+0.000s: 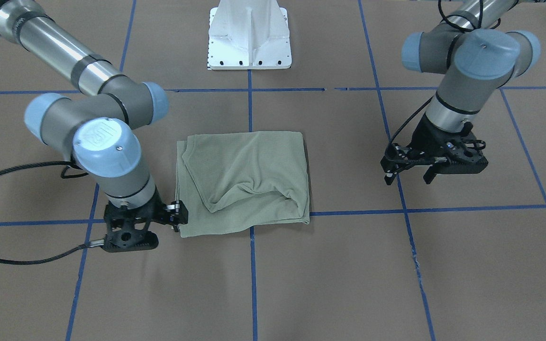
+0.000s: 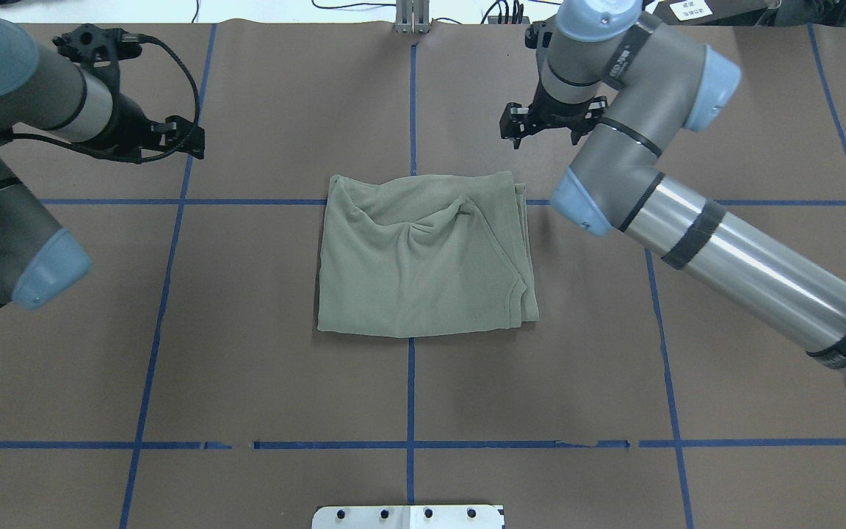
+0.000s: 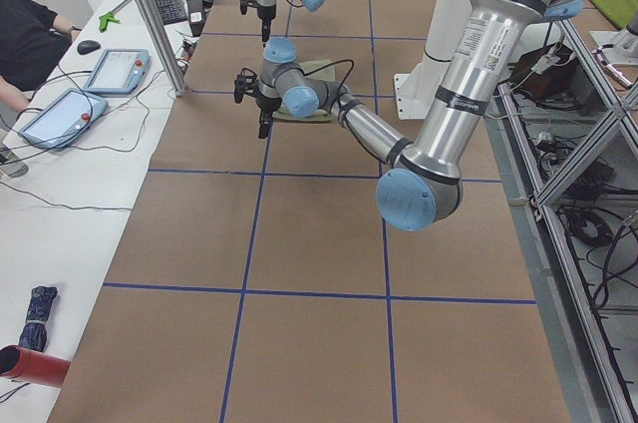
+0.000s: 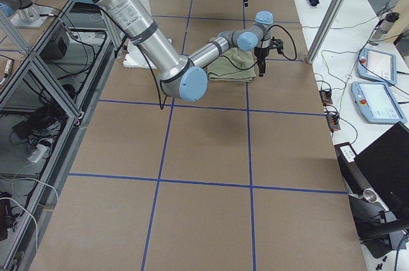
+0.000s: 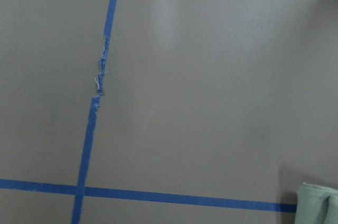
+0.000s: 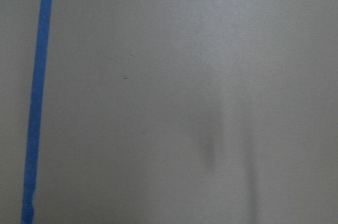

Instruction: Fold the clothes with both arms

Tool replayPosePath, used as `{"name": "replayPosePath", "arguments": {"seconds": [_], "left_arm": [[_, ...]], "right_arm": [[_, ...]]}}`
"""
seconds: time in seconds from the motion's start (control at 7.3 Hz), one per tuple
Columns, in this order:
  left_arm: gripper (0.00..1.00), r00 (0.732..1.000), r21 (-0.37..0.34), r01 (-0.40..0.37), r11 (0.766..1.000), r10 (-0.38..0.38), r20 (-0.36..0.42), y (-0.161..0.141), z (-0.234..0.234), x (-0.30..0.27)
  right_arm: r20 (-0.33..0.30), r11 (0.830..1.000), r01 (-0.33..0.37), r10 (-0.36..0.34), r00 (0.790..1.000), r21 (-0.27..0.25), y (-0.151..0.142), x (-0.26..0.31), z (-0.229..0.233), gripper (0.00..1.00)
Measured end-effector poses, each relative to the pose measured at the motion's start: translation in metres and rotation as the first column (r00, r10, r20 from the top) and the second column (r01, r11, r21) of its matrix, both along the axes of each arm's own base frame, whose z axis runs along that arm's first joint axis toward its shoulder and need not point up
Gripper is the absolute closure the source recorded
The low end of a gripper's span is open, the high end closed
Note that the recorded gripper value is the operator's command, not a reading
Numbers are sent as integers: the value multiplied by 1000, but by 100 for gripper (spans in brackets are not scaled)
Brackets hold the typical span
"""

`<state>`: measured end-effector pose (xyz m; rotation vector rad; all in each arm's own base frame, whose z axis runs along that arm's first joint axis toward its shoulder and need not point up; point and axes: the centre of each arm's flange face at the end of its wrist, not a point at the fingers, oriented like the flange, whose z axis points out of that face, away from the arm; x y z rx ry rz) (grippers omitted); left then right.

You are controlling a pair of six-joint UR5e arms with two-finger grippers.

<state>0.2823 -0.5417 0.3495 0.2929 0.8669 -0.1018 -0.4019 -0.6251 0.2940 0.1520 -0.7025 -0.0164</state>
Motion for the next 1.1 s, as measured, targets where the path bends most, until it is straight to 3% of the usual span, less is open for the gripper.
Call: {"name": "replayPosePath", "arguments": {"seconds": [0.27, 0.55, 0.82, 1.1], "left_arm": [[0, 988, 110, -112, 988, 99, 116, 21, 65, -98], [0, 940, 197, -266, 944, 209, 270, 37, 143, -210], [0, 931, 147, -273, 951, 223, 288, 51, 205, -280], [0, 943, 128, -232, 964, 190, 274, 58, 224, -309]], "right_arm": [[-72, 996, 87, -85, 994, 32, 38, 99, 29, 0], [-89, 983, 179, -176, 980, 30, 63, 204, 102, 0], [-103, 958, 285, -280, 954, 39, 75, 321, 195, 0], [25, 962, 271, -271, 962, -18, 86, 395, 275, 0]]}}
